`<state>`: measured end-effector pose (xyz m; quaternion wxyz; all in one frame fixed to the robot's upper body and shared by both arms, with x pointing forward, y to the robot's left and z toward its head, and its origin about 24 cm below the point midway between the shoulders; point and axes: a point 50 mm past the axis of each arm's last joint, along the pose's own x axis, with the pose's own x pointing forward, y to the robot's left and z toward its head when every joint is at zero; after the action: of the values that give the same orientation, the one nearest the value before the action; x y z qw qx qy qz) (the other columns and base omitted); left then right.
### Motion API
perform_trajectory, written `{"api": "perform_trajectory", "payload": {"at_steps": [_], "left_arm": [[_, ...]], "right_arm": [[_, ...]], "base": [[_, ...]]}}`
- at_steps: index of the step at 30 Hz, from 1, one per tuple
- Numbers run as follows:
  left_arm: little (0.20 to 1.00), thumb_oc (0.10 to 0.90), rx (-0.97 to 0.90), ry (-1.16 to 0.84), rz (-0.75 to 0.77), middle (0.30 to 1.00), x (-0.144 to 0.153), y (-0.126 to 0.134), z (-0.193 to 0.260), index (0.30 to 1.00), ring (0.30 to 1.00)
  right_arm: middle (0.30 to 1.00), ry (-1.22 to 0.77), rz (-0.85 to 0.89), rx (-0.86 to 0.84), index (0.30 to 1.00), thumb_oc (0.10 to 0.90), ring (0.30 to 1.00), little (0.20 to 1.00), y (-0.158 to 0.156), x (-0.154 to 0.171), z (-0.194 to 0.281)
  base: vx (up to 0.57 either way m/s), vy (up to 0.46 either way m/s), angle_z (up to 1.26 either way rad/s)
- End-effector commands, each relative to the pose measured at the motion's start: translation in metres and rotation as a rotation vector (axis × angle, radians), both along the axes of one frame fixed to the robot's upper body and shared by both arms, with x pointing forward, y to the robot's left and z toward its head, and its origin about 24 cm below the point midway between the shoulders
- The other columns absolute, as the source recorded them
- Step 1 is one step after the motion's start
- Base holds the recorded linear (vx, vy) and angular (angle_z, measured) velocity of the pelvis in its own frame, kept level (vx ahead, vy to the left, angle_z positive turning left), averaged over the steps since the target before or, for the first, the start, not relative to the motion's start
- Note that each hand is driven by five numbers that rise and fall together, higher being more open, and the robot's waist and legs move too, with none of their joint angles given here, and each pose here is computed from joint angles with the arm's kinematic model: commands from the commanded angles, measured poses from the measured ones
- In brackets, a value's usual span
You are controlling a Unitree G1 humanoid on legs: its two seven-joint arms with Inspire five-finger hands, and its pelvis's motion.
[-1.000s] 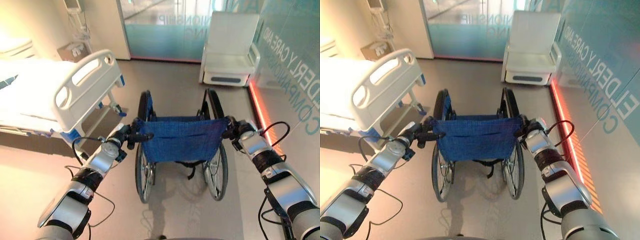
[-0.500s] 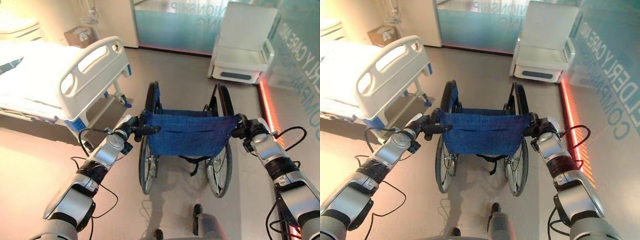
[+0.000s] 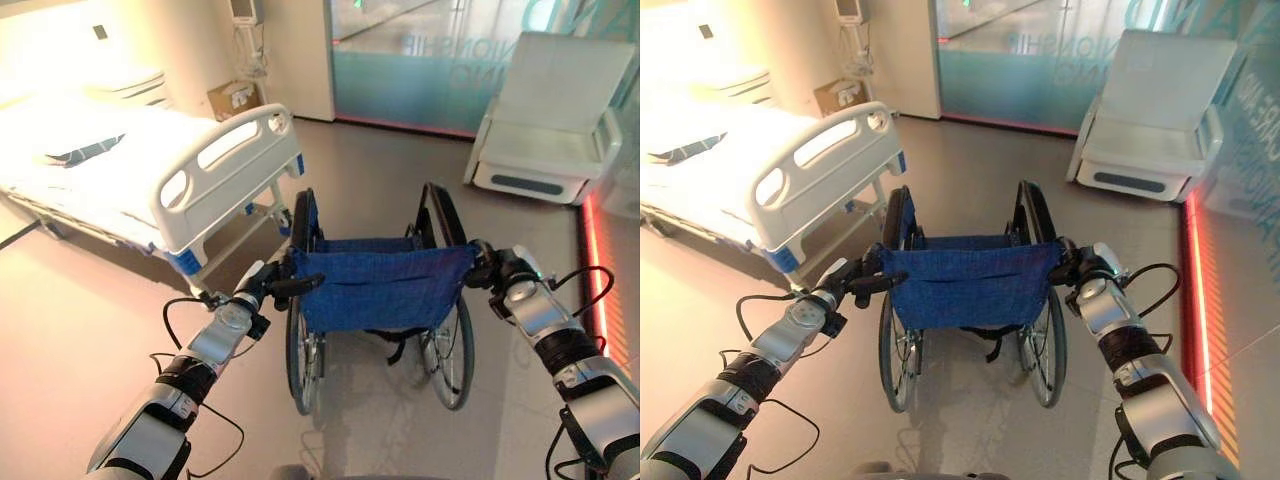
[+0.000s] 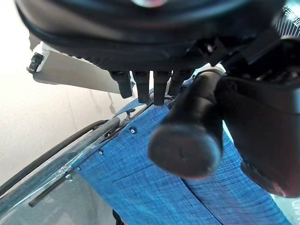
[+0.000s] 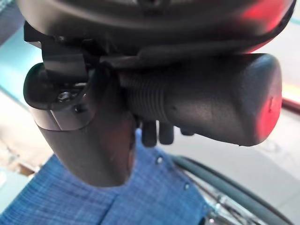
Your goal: Push the wheelchair next to the bed
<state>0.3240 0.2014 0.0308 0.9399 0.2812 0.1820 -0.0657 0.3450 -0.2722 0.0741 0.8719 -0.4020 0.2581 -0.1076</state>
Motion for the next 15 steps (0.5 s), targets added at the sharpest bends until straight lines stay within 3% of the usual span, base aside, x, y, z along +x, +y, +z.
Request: {"api": "perform_trajectory", "payload": {"at_steps": [1,7,15], "left_arm": [[0.3,0.4,0.161,-0.002,0.19,0.3,-0.014,0.063,0.002,0.3,0.3],[0.3,0.4,0.152,0.003,0.202,0.3,-0.015,0.073,0.006,0.3,0.3],[0.3,0.4,0.264,0.012,0.127,0.3,0.005,0.057,0.018,0.3,0.3]], "right_arm": [[0.3,0.093,0.221,0.104,0.3,0.4,0.3,0.3,0.033,-0.033,-0.058],[0.3,0.101,0.243,0.083,0.3,0.4,0.3,0.3,0.03,-0.028,-0.053],[0.3,0.192,0.144,0.205,0.3,0.4,0.3,0.3,0.028,-0.046,-0.08]], "base": [[0.52,0.187,-0.4],[0.52,0.239,-0.59],[0.5,0.189,-0.2]]}}
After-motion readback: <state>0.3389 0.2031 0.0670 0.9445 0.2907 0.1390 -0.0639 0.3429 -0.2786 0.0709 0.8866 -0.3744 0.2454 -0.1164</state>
